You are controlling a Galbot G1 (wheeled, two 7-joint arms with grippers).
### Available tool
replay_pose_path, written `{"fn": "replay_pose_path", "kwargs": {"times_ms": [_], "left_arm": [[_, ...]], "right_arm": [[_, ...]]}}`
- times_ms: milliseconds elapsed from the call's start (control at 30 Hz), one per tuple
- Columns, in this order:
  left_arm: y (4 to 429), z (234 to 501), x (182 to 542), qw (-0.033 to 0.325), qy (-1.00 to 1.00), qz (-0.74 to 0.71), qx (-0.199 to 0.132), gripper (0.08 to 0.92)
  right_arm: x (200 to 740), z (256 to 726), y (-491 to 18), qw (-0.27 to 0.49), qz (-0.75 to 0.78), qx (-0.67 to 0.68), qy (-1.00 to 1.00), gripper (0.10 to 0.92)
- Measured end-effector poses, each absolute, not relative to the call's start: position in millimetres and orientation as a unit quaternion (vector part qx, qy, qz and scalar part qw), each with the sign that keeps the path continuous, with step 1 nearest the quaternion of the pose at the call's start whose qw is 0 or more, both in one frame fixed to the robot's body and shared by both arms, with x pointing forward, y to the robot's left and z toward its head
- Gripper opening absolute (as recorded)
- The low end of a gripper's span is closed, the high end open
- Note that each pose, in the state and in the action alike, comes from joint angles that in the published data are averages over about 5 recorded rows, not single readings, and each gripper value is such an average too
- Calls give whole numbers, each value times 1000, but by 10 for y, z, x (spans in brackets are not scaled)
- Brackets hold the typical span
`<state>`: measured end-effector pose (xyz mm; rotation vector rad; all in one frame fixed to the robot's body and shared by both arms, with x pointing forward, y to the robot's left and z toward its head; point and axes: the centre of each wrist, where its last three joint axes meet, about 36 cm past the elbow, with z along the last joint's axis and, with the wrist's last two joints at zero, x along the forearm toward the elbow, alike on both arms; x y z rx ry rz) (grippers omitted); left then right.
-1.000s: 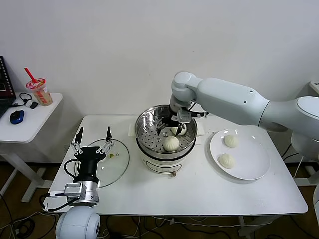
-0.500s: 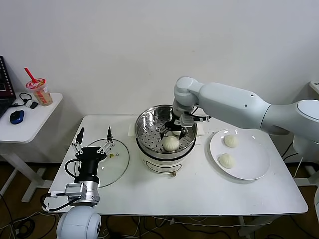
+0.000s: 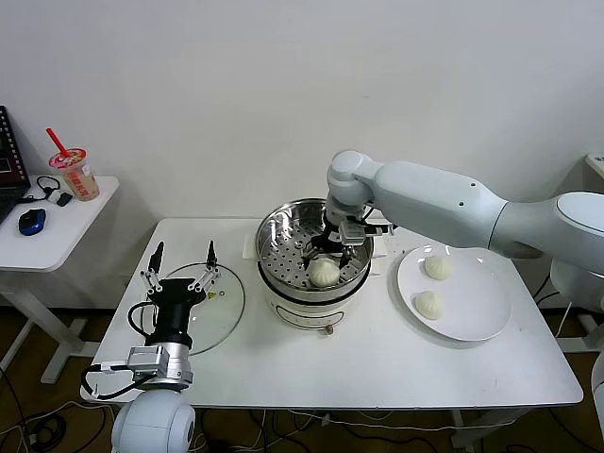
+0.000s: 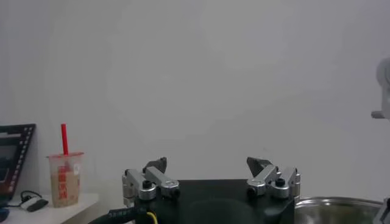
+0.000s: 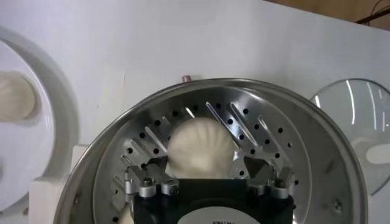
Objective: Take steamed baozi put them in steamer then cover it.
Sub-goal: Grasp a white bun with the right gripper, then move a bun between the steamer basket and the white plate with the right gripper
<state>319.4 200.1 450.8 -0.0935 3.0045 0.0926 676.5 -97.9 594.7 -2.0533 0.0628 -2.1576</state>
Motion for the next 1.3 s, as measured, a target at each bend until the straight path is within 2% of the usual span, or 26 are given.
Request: {"fn": "replay_pose_path", "kwargs": {"times_ms": [467,867,1300], "left_arm": [[1964,4518,3206,68,997,29,-27,823],[1960,4508,3215,66,997,29,-27,823],[1943,4492,3216,63,997,30,-24,823]], "right_arm": [[6762,5938,-989,77,-718,-691,21,594],[6803,6098,-1055,73,-720,-689,31,573],[7022,6683,-1437,43,-739,-668,74,564]]}}
